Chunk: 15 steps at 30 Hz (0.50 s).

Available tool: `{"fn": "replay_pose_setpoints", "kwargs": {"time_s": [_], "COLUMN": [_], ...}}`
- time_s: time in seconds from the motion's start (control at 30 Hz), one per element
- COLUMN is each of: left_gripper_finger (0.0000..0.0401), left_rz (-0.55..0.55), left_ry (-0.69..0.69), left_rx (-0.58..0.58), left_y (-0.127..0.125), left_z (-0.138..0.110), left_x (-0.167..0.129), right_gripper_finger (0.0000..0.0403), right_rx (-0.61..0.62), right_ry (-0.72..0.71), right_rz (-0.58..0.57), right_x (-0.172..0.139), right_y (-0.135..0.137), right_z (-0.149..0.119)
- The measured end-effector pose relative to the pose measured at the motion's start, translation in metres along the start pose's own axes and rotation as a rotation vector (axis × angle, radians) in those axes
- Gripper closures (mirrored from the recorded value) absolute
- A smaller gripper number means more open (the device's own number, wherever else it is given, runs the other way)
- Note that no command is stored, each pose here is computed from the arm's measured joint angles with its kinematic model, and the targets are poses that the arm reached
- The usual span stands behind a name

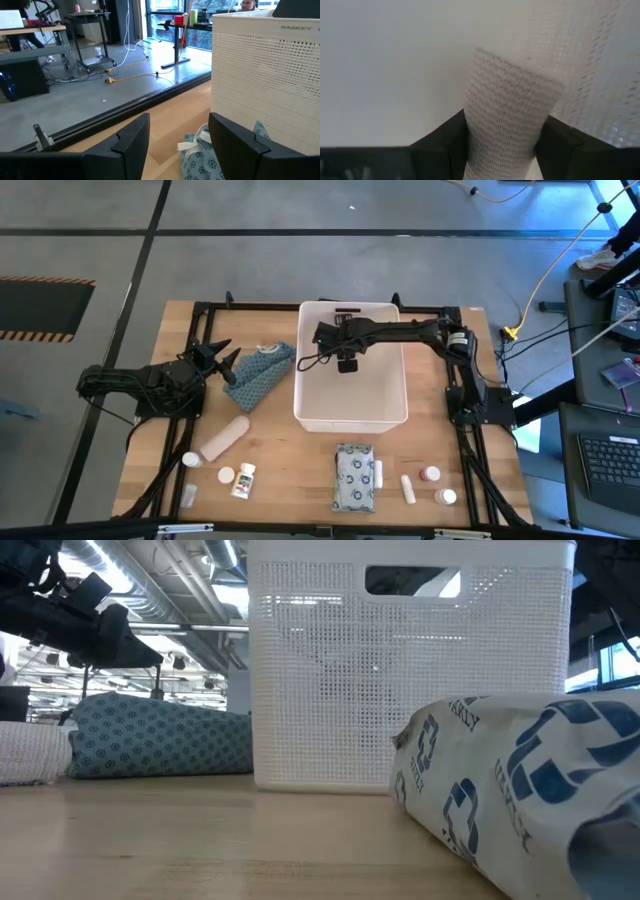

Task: Pick & place medical supplies in basket/bin
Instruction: Put the right white bandage into the white bin, then put the white bandage into the white bin

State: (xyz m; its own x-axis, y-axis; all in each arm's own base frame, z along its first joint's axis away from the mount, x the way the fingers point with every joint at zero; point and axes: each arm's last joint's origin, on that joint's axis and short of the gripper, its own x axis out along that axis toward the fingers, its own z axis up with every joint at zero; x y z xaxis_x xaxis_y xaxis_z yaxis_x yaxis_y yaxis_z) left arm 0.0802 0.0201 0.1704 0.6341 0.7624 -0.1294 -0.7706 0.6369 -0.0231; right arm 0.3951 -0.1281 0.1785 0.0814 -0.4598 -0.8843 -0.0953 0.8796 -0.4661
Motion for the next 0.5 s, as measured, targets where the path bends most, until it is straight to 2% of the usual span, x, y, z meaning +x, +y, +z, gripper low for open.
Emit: {"fn": "replay_pose_setpoints", "kwargs": {"time_s": [0.13, 0.33, 0.5], "left_gripper_finger": [0.0205, 0.0205, 0.0205], "left_rz": [0.0, -0.001, -0.002], "left_ry": [0.0, 0.0, 0.0], "left_rx": [0.0, 0.0, -0.016], "left_y": [0.0, 0.0, 0.0], "left_z": [0.0, 0.0, 0.0], "left_x": [0.0, 0.0, 0.0], "right_gripper_finger": [0.0193, 0.0111, 0.0071], "right_rx": [-0.007, -0.009, 0.077], "right_ry": [-0.003, 0.013, 0.068], "right_rz": [0.039, 0.043, 0.037], "right_x": [0.0, -0.004, -0.027], "right_y": [0.002, 0.0, -0.013], "right_z": [-0.001, -0.001, -0.001]}}
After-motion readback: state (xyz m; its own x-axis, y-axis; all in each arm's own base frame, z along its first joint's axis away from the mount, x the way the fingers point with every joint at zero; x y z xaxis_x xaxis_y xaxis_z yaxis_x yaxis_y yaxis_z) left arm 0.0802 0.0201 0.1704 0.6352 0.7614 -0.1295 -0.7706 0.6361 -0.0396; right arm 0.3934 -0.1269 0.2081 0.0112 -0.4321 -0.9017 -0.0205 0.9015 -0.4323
